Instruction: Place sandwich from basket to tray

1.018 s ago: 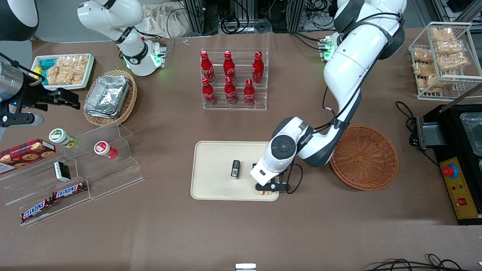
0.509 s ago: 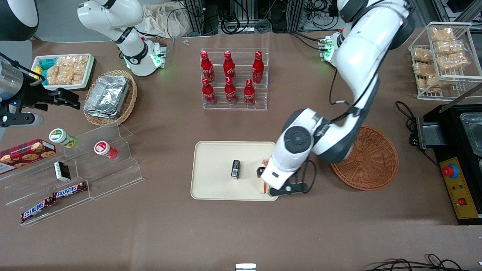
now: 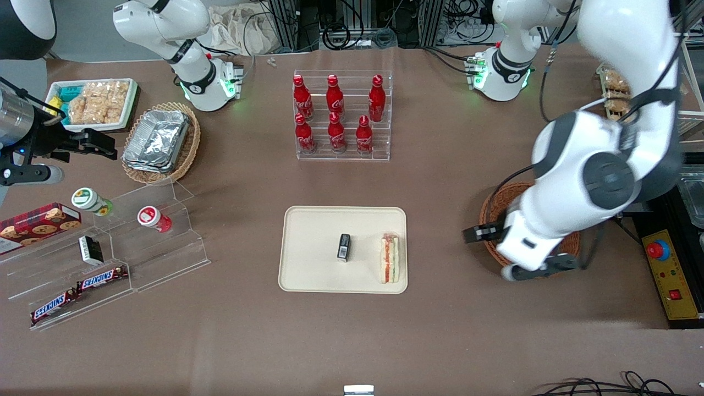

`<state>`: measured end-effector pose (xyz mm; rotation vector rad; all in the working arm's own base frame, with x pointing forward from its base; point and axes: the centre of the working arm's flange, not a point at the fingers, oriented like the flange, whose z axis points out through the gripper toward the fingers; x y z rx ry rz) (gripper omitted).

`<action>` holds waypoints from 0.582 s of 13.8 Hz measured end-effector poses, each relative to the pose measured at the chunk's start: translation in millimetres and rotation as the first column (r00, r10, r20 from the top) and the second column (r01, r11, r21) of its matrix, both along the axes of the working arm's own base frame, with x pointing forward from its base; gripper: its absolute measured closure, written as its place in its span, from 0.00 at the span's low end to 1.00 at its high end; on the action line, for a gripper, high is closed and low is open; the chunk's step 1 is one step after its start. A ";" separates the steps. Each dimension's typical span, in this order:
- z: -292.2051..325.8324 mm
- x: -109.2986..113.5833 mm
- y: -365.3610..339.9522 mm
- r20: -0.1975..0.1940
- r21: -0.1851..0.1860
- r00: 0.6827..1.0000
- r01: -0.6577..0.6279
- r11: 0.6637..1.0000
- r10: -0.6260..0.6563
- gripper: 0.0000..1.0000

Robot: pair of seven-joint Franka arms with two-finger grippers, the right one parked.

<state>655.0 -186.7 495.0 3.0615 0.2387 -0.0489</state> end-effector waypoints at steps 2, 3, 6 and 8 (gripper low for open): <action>11.2 -17.2 41.1 -0.001 0.029 0.998 0.058 0.998 -0.058 0.00; 13.6 -27.7 59.7 -0.006 0.037 0.996 0.087 0.996 -0.086 0.00; 14.0 -59.7 104.1 0.015 0.069 0.994 0.110 0.992 -0.111 0.00; 15.5 -79.2 114.9 0.020 0.075 0.993 0.115 0.991 -0.117 0.00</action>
